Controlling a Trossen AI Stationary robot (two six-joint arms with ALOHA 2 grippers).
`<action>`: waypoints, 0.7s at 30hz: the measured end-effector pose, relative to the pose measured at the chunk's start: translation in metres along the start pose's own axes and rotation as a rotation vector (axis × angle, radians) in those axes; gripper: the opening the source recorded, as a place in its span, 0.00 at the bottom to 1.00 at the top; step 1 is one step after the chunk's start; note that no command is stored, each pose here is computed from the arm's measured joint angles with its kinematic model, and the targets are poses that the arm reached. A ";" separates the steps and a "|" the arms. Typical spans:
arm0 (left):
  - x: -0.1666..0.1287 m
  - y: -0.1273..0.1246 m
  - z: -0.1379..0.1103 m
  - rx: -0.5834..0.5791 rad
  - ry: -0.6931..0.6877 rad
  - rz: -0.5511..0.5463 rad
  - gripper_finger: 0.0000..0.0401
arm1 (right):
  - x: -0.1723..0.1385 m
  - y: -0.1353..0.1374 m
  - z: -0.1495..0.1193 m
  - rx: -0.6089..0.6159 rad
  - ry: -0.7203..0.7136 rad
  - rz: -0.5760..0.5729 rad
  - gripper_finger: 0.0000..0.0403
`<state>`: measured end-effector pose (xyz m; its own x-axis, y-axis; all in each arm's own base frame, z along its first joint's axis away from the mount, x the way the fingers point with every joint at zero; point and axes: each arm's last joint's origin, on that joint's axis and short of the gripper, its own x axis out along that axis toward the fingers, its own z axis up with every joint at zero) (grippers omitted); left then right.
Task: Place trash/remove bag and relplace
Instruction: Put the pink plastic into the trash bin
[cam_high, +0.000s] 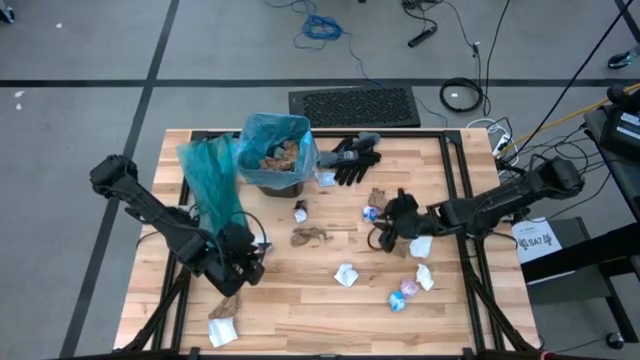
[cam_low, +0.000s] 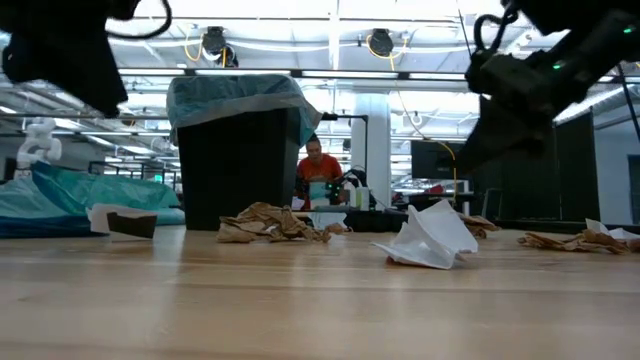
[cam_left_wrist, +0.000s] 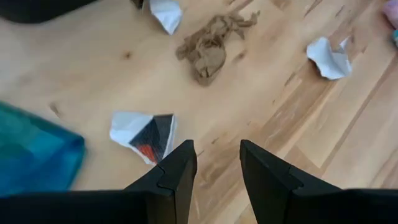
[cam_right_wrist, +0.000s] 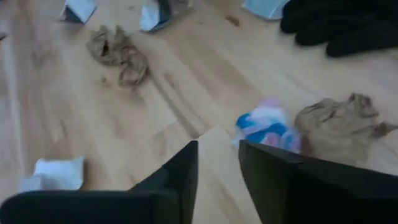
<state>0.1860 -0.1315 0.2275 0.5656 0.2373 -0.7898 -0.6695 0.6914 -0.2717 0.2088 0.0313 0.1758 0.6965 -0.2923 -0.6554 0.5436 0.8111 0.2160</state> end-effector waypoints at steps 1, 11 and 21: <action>0.002 0.001 -0.002 -0.008 0.000 -0.003 0.32 | 0.001 -0.002 0.003 0.000 -0.013 0.000 0.33; 0.004 0.003 -0.004 -0.011 -0.006 0.006 0.32 | 0.031 -0.007 0.009 -0.174 -0.002 0.011 0.48; 0.004 0.004 -0.004 -0.006 -0.018 0.009 0.32 | 0.062 -0.018 -0.006 -0.319 0.091 -0.130 0.44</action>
<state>0.1840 -0.1306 0.2213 0.5679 0.2556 -0.7824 -0.6773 0.6853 -0.2677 0.2391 0.0017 0.1266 0.5789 -0.3685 -0.7274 0.4412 0.8918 -0.1007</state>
